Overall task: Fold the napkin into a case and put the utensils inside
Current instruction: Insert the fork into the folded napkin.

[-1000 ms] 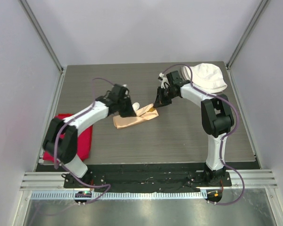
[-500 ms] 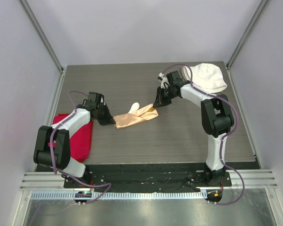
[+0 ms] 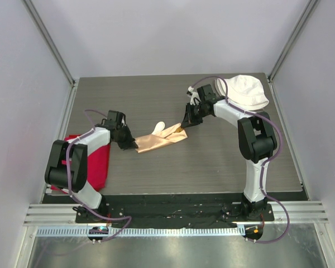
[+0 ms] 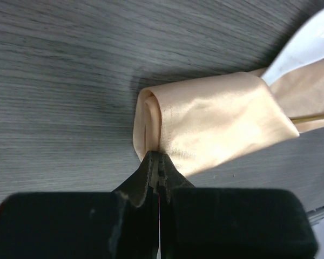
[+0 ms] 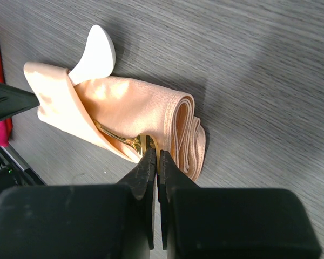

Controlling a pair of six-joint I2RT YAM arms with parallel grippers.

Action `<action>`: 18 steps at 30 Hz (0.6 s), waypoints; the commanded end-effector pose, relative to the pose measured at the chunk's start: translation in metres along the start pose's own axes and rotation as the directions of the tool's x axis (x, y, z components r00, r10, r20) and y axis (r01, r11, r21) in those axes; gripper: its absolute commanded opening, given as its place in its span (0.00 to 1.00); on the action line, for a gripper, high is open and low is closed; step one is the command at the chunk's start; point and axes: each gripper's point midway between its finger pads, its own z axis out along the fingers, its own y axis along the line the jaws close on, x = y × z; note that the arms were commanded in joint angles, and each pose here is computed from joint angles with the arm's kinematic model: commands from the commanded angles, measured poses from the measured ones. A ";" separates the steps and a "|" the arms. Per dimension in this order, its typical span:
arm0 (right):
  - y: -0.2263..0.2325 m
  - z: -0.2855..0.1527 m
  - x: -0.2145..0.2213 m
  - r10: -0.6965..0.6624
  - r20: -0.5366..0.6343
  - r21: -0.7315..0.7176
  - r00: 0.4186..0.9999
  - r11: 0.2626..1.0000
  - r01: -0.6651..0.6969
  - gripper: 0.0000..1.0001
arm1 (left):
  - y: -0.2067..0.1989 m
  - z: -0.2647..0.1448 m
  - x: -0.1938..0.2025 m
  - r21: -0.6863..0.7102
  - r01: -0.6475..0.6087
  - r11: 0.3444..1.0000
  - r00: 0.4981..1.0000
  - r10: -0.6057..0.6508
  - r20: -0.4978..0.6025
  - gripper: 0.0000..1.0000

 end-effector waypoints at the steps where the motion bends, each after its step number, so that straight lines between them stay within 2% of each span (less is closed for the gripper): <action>1: 0.010 -0.011 -0.011 -0.056 0.052 0.009 0.997 0.998 0.055 0.06 | 0.005 0.004 -0.012 -0.046 0.006 0.999 0.999 -0.003 0.050 0.00; 9: 0.022 -0.010 -0.007 -0.028 0.052 0.012 0.998 1.000 0.028 0.10 | 0.021 0.017 0.005 -0.068 0.037 0.997 0.999 -0.035 0.027 0.00; 18: 0.041 -0.005 -0.003 -0.010 0.059 0.017 0.998 1.000 0.009 0.10 | 0.016 0.013 0.012 -0.040 0.046 0.998 0.998 -0.045 0.037 0.00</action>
